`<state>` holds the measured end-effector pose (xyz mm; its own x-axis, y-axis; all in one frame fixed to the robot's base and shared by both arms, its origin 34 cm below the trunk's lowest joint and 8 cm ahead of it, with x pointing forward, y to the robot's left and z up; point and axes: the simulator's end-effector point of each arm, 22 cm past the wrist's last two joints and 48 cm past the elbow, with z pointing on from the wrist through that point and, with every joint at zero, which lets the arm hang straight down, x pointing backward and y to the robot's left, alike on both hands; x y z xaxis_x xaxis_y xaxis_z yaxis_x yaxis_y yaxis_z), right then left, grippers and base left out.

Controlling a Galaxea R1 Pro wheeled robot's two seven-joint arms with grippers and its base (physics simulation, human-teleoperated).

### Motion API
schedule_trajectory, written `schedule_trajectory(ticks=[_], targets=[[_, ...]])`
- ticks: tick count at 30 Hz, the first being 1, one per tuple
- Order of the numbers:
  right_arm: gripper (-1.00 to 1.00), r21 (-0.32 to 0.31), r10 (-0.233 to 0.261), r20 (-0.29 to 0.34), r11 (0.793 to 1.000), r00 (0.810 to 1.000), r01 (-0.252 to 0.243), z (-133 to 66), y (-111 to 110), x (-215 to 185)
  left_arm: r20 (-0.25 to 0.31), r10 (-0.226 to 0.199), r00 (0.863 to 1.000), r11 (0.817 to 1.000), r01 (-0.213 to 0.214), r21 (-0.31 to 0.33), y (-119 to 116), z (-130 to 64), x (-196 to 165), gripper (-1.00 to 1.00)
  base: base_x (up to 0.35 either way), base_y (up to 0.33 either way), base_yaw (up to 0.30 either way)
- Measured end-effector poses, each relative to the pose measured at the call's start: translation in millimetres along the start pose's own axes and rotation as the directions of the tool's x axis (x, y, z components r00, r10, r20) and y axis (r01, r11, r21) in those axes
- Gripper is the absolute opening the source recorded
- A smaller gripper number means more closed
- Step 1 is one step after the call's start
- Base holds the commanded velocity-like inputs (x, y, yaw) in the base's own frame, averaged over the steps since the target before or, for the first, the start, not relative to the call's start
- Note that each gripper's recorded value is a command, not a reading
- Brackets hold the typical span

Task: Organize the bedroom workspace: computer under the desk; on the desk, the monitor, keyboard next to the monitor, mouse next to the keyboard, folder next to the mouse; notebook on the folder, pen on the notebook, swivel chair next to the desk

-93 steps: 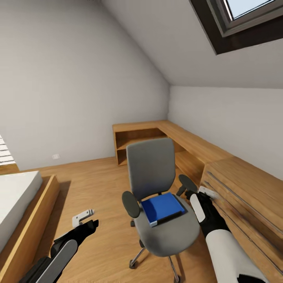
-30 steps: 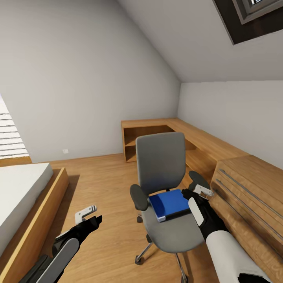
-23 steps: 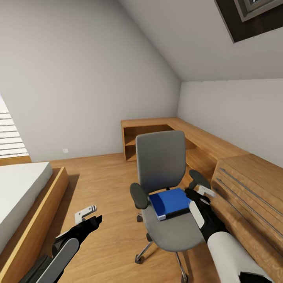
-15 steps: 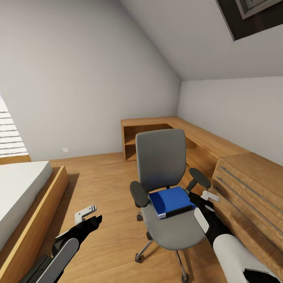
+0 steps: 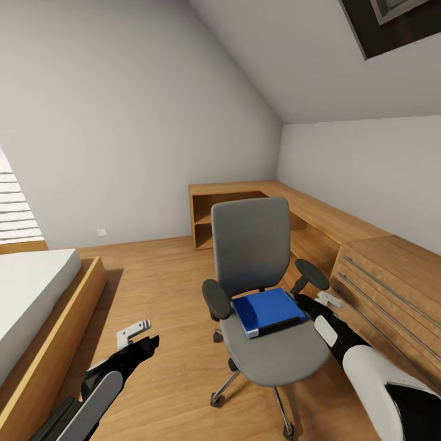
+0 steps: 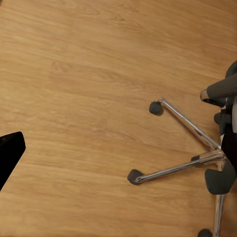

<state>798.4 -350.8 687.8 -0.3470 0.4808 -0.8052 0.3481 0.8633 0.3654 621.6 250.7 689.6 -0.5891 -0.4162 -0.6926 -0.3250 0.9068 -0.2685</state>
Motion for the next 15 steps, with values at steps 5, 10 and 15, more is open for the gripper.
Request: schedule_trajectory(ticks=[5, 10, 15], targets=[[1.0, -0.039, 0.018, -0.011, 0.999, 1.0, -0.018, -0.3, 9.8, 5.6, -0.004, 0.005, 1.0, 1.0, -0.005, 0.001, -0.3, 0.0, 1.3, 1.0, 0.05, 0.0, 0.0], [1.0, -0.046, 0.024, -0.011, 0.999, 1.0, -0.024, -0.6, 11.0, 6.0, -0.009, 0.013, 1.0, 1.0, -0.013, 0.006, -2.3, -0.3, 4.0, 1.0, 0.172, 0.0, 0.0], [1.0, -0.045, 0.03, -0.011, 0.999, 0.999, -0.031, -0.3, 8.7, 5.2, -0.011, 0.016, 1.0, 1.0, -0.016, 0.007, -2.9, -0.2, 4.9, 1.0, 0.019, 0.0, 0.0]])
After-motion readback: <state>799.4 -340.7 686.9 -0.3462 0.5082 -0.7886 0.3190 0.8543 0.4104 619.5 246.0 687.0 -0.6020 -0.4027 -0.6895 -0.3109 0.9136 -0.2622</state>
